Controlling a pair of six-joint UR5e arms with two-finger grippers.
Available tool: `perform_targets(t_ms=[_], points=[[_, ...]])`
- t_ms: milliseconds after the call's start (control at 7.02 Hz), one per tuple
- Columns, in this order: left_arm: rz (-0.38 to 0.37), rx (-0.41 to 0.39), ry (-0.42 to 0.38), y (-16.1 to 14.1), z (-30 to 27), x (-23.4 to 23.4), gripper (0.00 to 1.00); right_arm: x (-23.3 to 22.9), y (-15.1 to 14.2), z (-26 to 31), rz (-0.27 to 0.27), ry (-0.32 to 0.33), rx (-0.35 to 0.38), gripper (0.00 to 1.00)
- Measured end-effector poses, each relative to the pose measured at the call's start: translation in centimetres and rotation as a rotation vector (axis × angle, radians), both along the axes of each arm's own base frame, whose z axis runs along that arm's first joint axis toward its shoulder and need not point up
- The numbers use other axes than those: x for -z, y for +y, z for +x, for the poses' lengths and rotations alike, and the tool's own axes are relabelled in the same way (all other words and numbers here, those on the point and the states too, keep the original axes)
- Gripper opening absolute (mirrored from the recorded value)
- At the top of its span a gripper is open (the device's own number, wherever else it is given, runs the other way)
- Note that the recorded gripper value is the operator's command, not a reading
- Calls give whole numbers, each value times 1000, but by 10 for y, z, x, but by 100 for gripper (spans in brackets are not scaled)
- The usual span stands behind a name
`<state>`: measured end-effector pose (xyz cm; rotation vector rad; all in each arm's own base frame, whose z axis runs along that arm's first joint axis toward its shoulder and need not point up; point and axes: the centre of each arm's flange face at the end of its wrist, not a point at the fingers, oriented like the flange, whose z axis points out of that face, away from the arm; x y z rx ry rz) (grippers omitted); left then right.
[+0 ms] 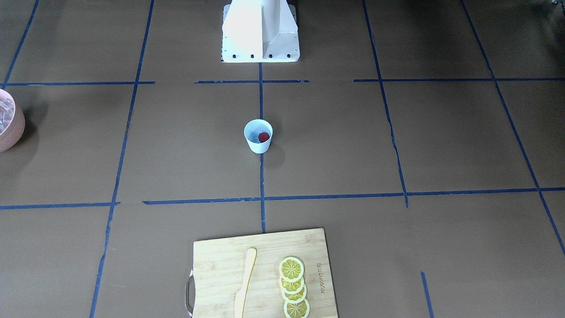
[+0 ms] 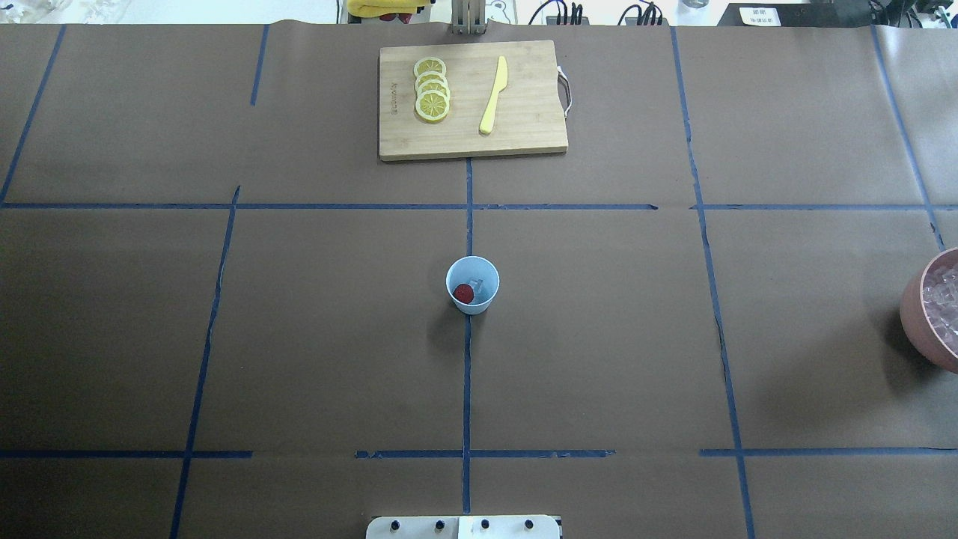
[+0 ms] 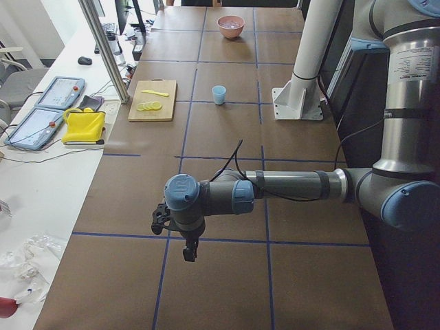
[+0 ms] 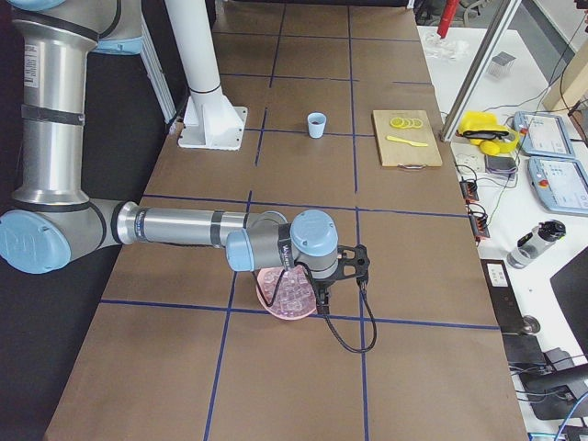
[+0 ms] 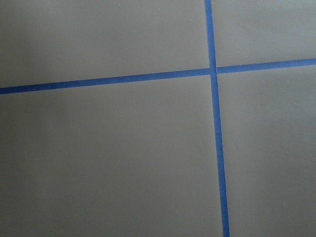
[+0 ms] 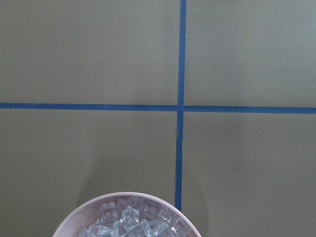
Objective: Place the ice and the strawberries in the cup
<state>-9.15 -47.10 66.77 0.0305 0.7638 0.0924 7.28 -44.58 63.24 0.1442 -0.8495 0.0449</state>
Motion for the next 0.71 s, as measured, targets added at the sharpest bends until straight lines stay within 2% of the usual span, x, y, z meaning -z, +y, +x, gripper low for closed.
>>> perform_targets(t_ms=[712], points=[[4,0,0,-1,0,1,100,-2,0,0,1,5,3,99]])
